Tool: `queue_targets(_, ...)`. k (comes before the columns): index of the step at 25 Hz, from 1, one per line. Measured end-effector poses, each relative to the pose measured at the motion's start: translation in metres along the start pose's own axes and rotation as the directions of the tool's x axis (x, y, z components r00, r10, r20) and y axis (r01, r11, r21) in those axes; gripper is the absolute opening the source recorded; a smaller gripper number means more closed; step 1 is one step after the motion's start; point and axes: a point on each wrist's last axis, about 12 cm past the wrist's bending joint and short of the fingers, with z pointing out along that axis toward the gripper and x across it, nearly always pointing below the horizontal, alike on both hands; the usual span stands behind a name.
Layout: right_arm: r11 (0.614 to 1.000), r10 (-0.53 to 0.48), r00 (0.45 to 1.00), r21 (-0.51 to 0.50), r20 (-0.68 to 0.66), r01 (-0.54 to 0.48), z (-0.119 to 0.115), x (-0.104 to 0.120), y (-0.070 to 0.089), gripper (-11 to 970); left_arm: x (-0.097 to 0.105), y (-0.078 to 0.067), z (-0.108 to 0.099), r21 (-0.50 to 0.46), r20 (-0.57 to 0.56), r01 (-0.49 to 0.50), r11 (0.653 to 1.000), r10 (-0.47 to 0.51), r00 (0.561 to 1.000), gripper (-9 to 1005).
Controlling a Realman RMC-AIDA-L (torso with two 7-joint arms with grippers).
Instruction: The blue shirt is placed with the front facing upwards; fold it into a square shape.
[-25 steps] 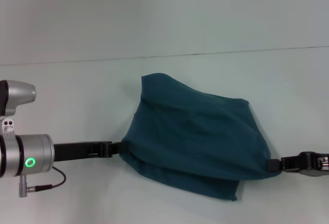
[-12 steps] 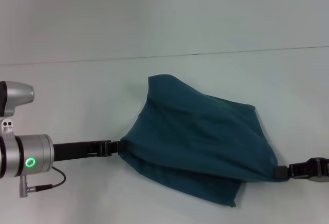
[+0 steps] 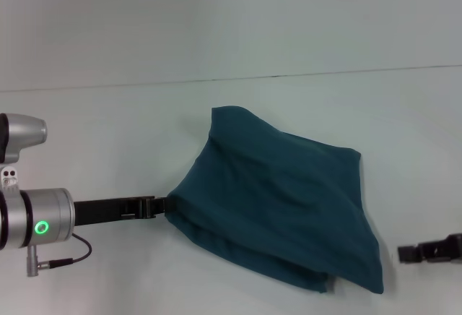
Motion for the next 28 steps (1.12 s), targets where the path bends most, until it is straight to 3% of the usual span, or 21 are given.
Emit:
queue_targets(8,0.999,-0.033,0.967,0.021,0.252,0.029,-0.026,-0.025,0.000,295,-0.001,0.000,0.000,0.002,0.007,0.003,1.000,-0.003,1.000,19)
queue_targets(12,0.996,-0.070,0.939,0.072,0.337,0.049,-0.019,-0.048,0.001,381,-0.003,0.002,-0.003,0.000,0.033,0.019,1.000,-0.019,0.999,24)
queue_targets(15,0.990,-0.111,0.928,0.126,0.356,0.070,-0.008,-0.065,0.003,588,-0.005,0.003,-0.005,-0.003,0.054,0.031,1.000,-0.031,0.998,28)
queue_targets(18,0.982,-0.149,0.924,0.159,0.351,0.097,0.003,-0.078,0.007,592,-0.007,0.005,-0.007,-0.005,0.070,0.039,0.999,-0.038,0.997,32)
queue_targets(24,0.975,-0.196,0.920,0.171,0.340,0.144,0.012,-0.097,0.018,601,-0.013,0.008,-0.014,-0.006,0.118,0.060,0.998,-0.059,0.991,267)
queue_targets(28,0.965,-0.239,0.917,0.184,0.320,0.187,0.023,-0.111,0.028,604,-0.019,-0.003,-0.002,0.025,0.107,0.017,1.000,-0.020,0.994,425)
